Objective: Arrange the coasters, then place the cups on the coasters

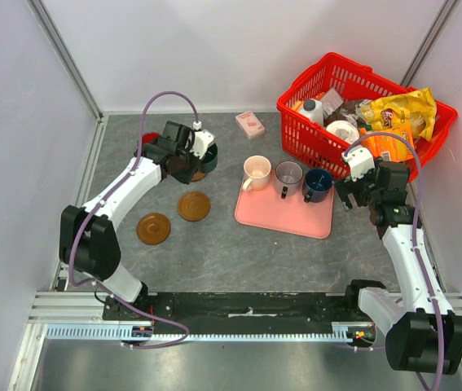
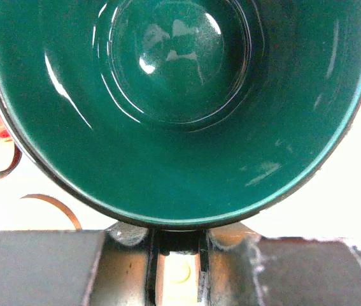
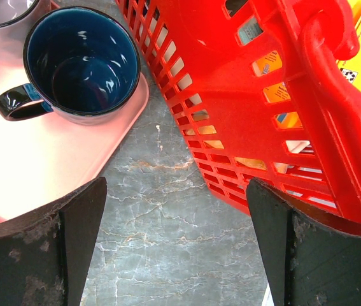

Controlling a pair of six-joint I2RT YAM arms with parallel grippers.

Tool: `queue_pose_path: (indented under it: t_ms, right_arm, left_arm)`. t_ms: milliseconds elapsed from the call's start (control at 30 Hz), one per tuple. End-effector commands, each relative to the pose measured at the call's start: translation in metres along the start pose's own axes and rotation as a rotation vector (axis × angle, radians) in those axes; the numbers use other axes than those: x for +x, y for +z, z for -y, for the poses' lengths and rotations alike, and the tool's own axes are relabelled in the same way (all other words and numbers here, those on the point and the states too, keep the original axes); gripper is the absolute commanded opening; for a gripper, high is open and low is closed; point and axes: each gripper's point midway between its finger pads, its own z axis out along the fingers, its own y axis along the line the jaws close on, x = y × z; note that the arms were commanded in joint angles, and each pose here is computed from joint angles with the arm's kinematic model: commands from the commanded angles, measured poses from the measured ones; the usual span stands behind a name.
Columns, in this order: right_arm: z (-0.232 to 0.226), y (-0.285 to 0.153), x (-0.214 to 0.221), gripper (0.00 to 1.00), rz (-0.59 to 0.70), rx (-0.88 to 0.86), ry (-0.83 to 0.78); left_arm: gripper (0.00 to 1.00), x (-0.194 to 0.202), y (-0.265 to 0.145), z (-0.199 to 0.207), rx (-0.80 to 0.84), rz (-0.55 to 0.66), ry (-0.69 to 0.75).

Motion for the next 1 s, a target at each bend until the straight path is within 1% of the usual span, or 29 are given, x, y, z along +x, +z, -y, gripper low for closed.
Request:
queue_pose_path:
  t_ms: [0,633,967]
  right_arm:
    - [0.0046,-0.0036,-0.0087,0.98,0.02,0.007,0.009]
    - [0.0044,-0.0032,-0.0077,0.98,0.019,0.004,0.014]
    - [0.0056,-0.0048,-0.0097,0.98,0.028,0.009,0.013]
  left_arm:
    - [0.02,-0.0278,-0.0035,-0.0104,-0.037,0.109,-0.008]
    - [0.02,-0.0274,-0.0064,-0.0092,-0.034,0.116,-0.004]
    - [0.02,-0.0252,-0.002,-0.0095,-0.032,0.089,-0.002]
